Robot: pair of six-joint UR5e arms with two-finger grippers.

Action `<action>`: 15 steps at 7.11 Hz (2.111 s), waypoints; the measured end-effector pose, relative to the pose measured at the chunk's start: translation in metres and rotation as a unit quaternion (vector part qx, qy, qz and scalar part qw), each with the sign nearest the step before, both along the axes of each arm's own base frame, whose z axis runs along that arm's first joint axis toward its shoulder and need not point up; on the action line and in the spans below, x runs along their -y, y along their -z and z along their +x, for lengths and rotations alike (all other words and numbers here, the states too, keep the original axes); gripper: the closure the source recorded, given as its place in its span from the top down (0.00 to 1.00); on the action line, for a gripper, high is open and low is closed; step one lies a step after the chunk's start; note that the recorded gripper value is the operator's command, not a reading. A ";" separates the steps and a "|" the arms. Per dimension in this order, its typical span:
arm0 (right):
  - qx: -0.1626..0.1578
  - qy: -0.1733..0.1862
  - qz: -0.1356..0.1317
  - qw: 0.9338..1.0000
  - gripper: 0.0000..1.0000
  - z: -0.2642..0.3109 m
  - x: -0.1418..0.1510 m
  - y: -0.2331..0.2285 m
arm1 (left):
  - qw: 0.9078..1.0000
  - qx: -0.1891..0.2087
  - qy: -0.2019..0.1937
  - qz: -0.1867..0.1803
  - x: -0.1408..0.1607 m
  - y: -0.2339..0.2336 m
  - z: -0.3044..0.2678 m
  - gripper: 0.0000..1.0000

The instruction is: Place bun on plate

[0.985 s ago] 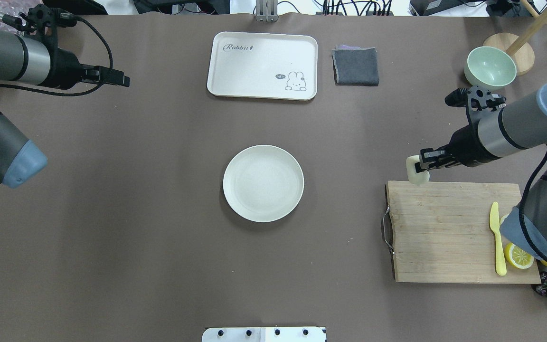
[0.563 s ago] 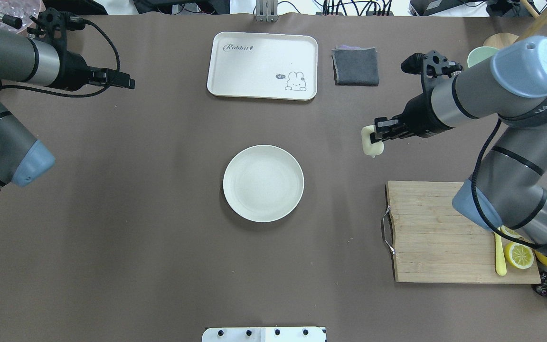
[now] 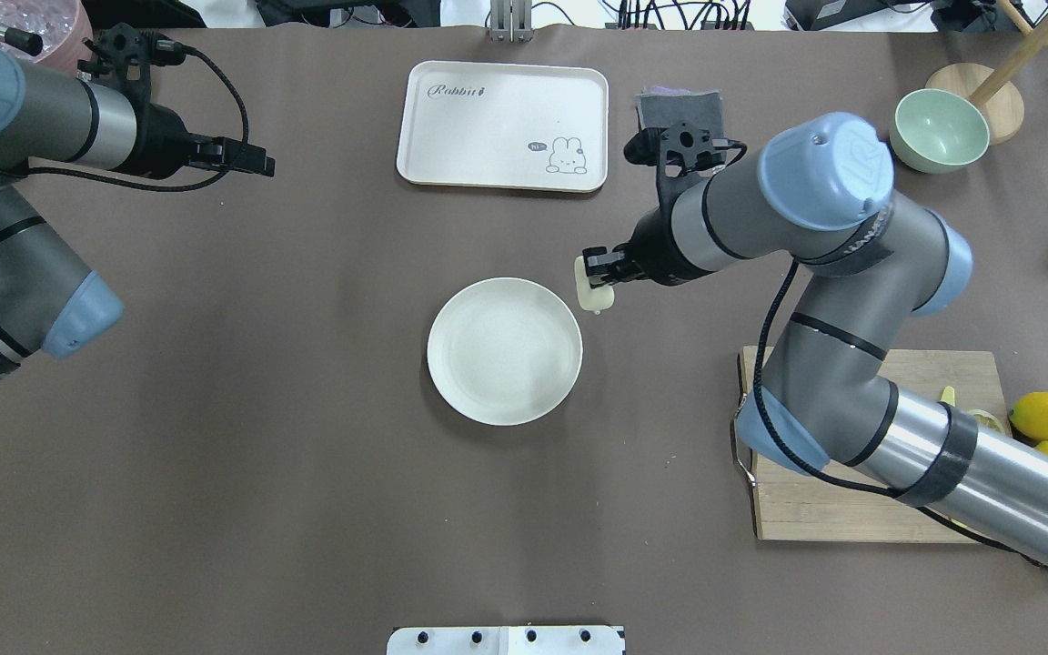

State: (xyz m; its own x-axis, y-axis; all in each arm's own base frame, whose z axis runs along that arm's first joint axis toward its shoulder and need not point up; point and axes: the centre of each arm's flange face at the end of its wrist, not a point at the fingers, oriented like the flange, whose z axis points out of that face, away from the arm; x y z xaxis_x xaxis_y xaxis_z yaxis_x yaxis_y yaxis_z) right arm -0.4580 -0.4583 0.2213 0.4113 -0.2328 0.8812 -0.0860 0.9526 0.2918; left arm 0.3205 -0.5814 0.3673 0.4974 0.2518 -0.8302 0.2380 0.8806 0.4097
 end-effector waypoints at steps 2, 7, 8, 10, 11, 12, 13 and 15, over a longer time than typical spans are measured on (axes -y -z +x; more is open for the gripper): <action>0.000 -0.007 0.002 1.000 0.00 -0.048 -0.015 0.020 | 1.000 -0.009 -0.002 0.007 -0.003 0.003 0.003 0.98; -0.019 -0.004 0.021 1.000 1.00 -0.107 -0.054 0.017 | 1.000 -0.014 -0.003 0.014 -0.008 0.000 0.001 0.98; -0.021 -0.003 0.022 1.000 1.00 -0.109 -0.055 0.016 | 1.000 -0.015 -0.003 0.016 -0.008 0.001 0.001 0.98; -0.021 -0.004 0.023 1.000 1.00 -0.109 -0.055 0.015 | 1.000 -0.017 0.001 0.020 -0.006 0.004 -0.004 0.98; -0.020 -0.004 0.024 1.000 1.00 -0.109 -0.055 0.017 | 1.000 -0.017 0.002 0.022 -0.005 0.005 -0.007 0.98; -0.017 -0.006 0.025 1.000 1.00 -0.107 -0.053 0.020 | 1.000 -0.017 0.005 0.023 -0.003 0.007 -0.010 0.98; -0.016 -0.010 0.024 1.000 1.00 -0.102 -0.048 0.021 | 1.000 -0.013 0.013 0.018 0.004 0.007 -0.019 0.98; -0.021 -0.019 0.004 1.000 1.00 -0.067 -0.008 0.009 | 0.999 0.011 0.038 -0.013 0.029 0.002 -0.049 0.98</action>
